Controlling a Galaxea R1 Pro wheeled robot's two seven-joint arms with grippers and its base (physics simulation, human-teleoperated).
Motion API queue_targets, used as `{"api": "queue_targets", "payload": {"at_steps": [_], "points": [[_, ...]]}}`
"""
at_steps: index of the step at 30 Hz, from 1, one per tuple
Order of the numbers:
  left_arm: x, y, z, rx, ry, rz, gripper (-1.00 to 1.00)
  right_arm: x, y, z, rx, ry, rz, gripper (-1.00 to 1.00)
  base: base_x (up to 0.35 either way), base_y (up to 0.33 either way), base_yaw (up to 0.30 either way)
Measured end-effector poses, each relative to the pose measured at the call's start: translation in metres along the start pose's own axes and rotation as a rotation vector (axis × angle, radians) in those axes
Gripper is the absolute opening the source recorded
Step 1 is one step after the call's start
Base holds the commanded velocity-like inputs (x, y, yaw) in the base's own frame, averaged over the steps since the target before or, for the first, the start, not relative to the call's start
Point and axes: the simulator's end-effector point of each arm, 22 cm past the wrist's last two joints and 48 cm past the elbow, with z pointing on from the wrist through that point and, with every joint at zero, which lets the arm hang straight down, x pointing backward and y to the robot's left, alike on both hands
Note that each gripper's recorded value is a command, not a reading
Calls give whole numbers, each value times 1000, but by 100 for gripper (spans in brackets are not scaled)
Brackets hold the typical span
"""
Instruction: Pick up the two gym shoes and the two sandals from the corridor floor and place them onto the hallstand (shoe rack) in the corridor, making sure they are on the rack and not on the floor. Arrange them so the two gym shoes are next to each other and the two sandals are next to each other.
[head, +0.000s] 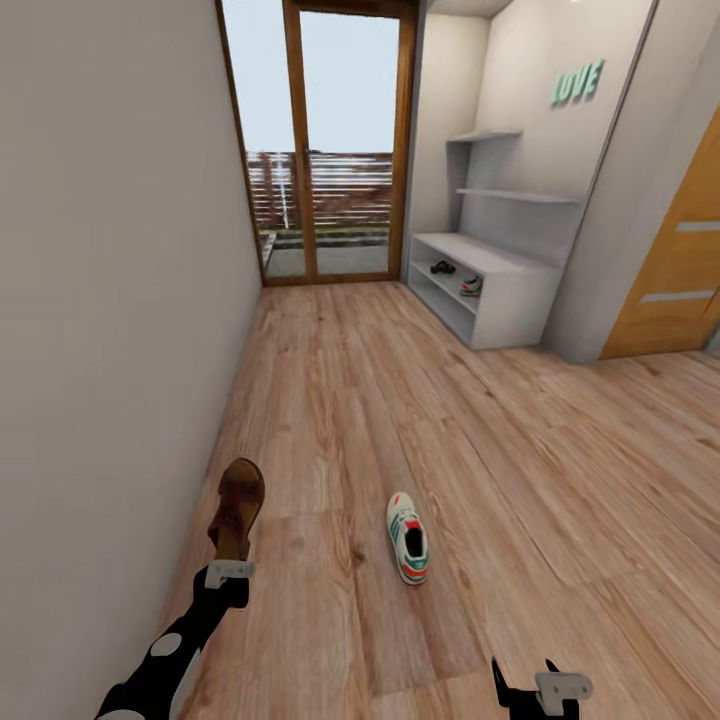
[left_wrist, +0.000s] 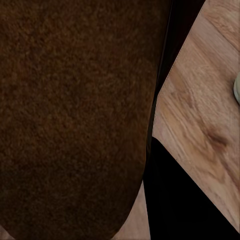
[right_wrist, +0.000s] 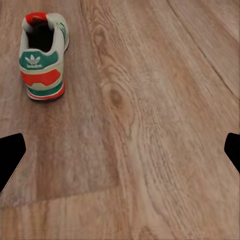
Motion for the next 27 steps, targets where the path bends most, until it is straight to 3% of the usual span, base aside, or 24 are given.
{"api": "queue_targets", "payload": {"at_steps": [6, 20, 27], "points": [[-1, 0, 0, -2, -1, 0, -100, 0, 0, 0, 1, 1, 1, 100, 198, 43, 0], [-2, 2, 0, -4, -4, 1, -100, 1, 0, 0, 1, 1, 1, 100, 29, 7, 0], [-2, 1, 1, -4, -5, 1, -100, 0, 0, 0, 1, 1, 1, 100, 200, 123, 0]]}}
